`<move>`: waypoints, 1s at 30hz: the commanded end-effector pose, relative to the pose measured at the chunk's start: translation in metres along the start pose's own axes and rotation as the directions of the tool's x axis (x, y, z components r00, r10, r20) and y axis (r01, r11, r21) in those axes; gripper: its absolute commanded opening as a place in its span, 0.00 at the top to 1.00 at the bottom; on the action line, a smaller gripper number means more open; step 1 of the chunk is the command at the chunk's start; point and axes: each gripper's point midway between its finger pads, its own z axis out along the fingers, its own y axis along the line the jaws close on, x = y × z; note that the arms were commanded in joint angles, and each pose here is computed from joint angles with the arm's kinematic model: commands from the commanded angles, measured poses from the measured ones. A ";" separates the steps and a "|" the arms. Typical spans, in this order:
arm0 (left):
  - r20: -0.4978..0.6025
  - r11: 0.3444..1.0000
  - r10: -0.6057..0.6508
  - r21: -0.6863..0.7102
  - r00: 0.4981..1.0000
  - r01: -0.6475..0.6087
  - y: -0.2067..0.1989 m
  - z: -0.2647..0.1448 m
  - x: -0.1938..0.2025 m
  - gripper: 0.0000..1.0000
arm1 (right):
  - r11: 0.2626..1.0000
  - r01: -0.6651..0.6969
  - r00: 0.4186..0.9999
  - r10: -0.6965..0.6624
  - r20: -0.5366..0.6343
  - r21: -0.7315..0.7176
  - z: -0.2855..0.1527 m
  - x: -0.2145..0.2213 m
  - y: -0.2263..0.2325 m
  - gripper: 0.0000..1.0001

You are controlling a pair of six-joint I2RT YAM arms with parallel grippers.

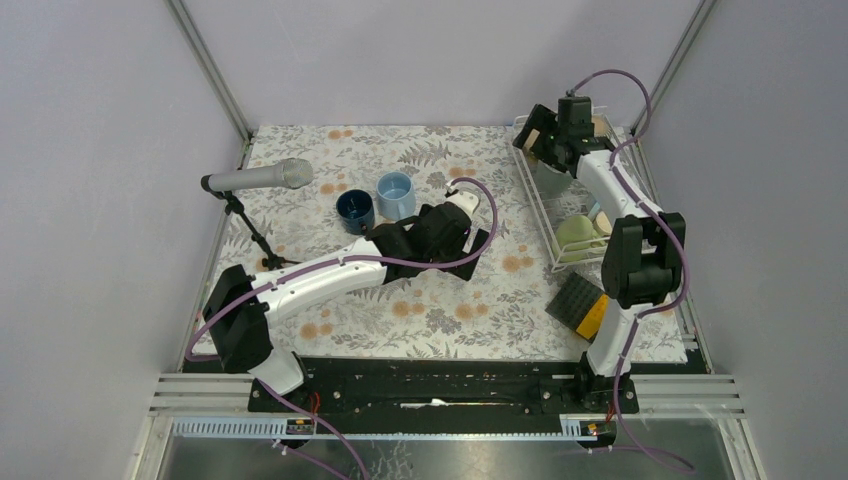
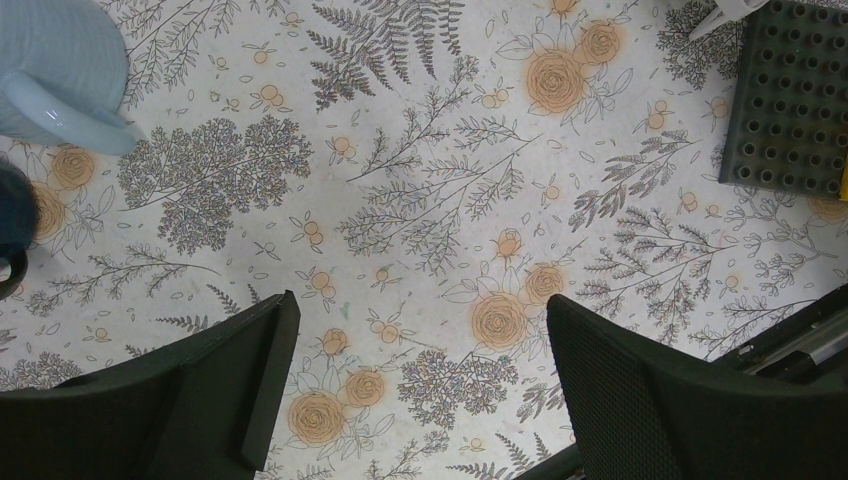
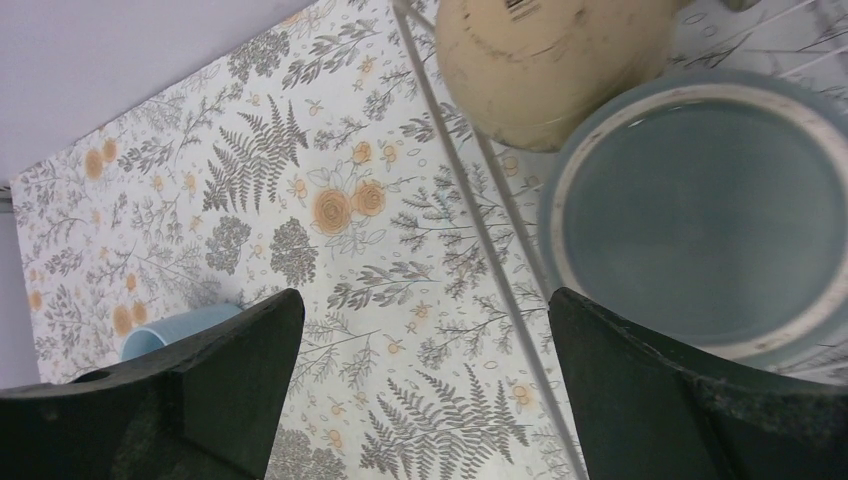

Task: Unload the cups from the dish rack
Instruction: Unload the cup from the dish rack.

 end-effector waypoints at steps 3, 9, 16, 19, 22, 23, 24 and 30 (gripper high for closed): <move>0.071 0.999 -0.029 0.045 0.997 0.025 -0.007 -0.012 -0.018 0.01 | 1.000 -0.018 0.994 0.016 0.107 0.014 -0.037 -0.055 -0.046 0.00; 0.068 0.999 -0.028 0.049 0.997 0.025 -0.008 -0.011 -0.018 0.01 | 0.999 -0.019 0.991 0.013 0.135 0.048 -0.034 -0.068 -0.067 0.00; 0.076 0.999 -0.026 0.046 0.997 0.022 -0.007 -0.014 -0.019 0.01 | 0.997 -0.056 0.989 0.049 0.140 0.048 -0.015 -0.082 -0.088 0.00; 0.076 0.999 -0.026 0.048 0.997 0.022 -0.007 -0.013 -0.020 0.01 | 0.997 -0.057 0.991 0.051 0.122 0.049 -0.004 -0.080 -0.090 0.00; 0.078 0.999 -0.025 0.046 0.997 0.022 -0.006 -0.014 -0.020 0.01 | 0.996 -0.066 0.992 0.059 0.107 0.059 0.001 -0.076 -0.094 0.00; 0.079 0.999 -0.024 0.044 0.997 0.021 -0.006 -0.015 -0.020 0.01 | 0.996 -0.068 0.993 0.062 0.102 0.056 0.003 -0.075 -0.095 0.00; 0.080 0.999 -0.025 0.045 0.996 0.022 -0.006 -0.015 -0.020 0.01 | 0.996 -0.072 0.993 0.067 0.097 0.052 0.005 -0.073 -0.095 0.00; 0.081 0.999 -0.027 0.049 0.996 0.023 -0.006 -0.016 -0.020 0.01 | 0.996 -0.085 0.994 0.083 0.069 0.040 0.009 -0.063 -0.095 0.00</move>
